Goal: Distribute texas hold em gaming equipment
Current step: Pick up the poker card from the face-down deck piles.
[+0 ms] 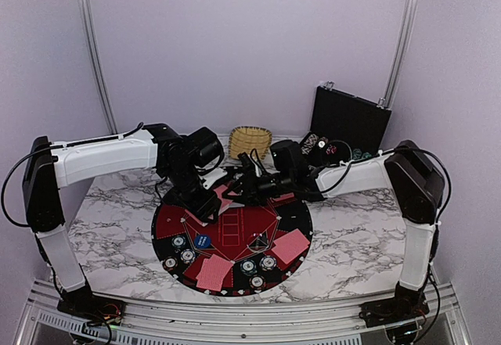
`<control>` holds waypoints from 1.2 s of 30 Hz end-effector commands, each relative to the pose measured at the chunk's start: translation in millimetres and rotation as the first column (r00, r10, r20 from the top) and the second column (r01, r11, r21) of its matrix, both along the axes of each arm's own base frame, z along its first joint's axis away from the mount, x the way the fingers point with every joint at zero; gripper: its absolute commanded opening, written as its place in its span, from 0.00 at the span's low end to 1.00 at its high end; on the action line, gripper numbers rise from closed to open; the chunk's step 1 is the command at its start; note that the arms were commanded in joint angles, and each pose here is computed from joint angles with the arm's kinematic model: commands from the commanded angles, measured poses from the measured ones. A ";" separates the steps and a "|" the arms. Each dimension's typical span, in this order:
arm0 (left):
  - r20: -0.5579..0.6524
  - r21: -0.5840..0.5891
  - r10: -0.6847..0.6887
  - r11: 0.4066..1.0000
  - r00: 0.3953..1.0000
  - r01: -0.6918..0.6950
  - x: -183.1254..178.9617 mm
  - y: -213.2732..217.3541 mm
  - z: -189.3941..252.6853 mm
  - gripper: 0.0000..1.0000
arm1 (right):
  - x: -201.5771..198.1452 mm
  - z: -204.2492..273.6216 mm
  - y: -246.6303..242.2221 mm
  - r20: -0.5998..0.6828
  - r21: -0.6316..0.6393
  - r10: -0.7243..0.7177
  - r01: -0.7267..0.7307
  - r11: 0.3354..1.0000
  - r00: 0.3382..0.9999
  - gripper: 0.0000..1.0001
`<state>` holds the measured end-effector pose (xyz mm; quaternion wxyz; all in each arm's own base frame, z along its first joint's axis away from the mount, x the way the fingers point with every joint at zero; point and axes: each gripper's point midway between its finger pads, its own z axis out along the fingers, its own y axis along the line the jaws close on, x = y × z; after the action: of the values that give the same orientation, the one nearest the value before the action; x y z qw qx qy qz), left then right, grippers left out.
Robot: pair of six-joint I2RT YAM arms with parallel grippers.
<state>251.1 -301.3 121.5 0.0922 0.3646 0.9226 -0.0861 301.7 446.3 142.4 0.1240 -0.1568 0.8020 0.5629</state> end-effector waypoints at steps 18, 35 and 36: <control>0.009 -0.010 -0.022 1.000 1.000 0.022 -1.0 -2.5 6.1 0.45 | 11.1 39.9 -5.5 0.085 0.046 -0.036 0.032 0.998 0.996 0.21; 0.010 -0.010 -0.022 1.000 1.000 0.022 -0.2 -2.1 6.0 0.45 | 16.2 42.9 -11.3 0.100 0.041 -0.054 0.050 0.998 0.994 0.21; 0.010 -0.011 -0.024 1.000 1.000 0.024 -0.4 -2.5 6.3 0.45 | 16.0 44.0 -11.0 0.102 0.043 -0.052 0.047 0.998 0.993 0.21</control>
<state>251.0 -301.2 121.5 0.0924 0.3697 0.9206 -0.0854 314.4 437.3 155.6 0.1544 -0.1527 0.8011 0.5577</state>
